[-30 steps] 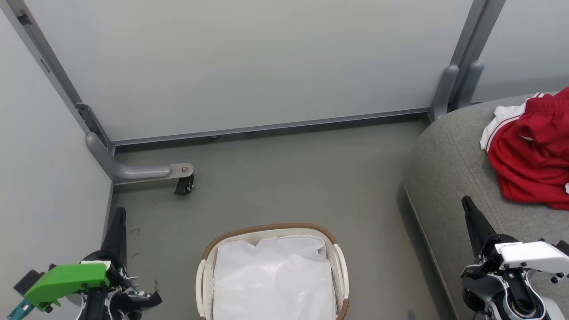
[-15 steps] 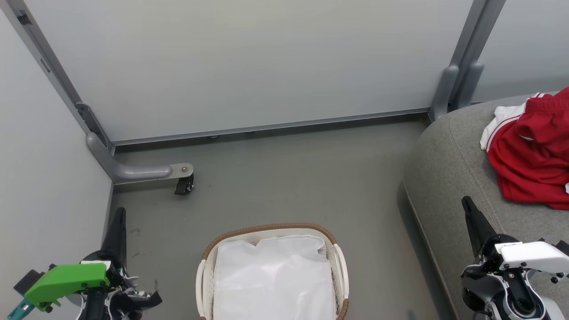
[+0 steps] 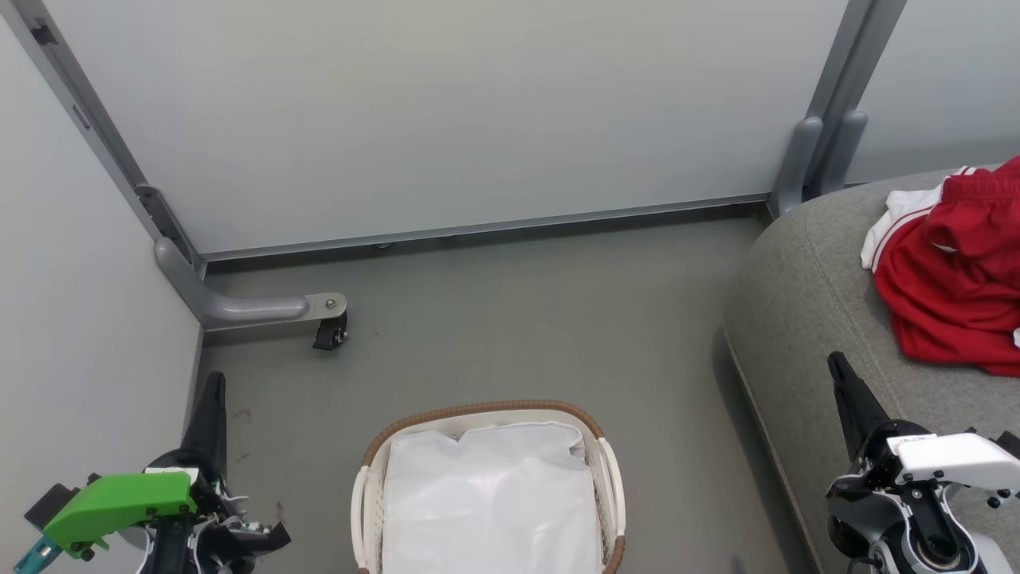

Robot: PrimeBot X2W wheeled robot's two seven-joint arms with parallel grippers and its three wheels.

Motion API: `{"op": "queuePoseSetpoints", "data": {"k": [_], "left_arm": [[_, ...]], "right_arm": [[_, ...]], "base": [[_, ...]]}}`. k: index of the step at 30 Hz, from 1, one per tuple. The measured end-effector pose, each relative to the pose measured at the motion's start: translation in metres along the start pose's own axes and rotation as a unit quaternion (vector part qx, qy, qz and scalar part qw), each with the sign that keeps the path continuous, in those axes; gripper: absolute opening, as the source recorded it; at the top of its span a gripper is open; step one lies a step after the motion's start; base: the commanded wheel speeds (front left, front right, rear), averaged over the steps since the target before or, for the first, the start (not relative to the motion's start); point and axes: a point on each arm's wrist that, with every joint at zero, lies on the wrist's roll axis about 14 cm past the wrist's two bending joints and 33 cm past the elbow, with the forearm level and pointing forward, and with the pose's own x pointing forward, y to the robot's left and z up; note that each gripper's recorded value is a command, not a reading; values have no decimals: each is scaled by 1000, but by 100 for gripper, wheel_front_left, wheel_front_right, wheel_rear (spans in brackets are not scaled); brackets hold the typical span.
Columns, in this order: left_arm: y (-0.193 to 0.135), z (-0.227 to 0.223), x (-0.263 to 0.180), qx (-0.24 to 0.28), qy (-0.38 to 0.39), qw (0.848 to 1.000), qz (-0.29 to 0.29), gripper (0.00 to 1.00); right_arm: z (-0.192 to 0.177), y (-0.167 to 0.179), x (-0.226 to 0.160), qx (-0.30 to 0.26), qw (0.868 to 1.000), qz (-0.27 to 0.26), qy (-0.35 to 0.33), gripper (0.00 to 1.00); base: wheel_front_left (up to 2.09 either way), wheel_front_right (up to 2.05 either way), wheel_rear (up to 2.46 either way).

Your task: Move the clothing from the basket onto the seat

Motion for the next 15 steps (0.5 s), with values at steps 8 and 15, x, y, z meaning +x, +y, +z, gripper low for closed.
{"op": "queuePoseSetpoints", "data": {"k": [8,15], "left_arm": [[0,0,0,0,0,1000,0,0],[0,0,0,0,0,1000,0,0]], "right_arm": [[0,0,0,0,1000,0,0,0],[0,0,0,0,1000,0,0,0]], "base": [[0,0,0],[0,0,0]]}}
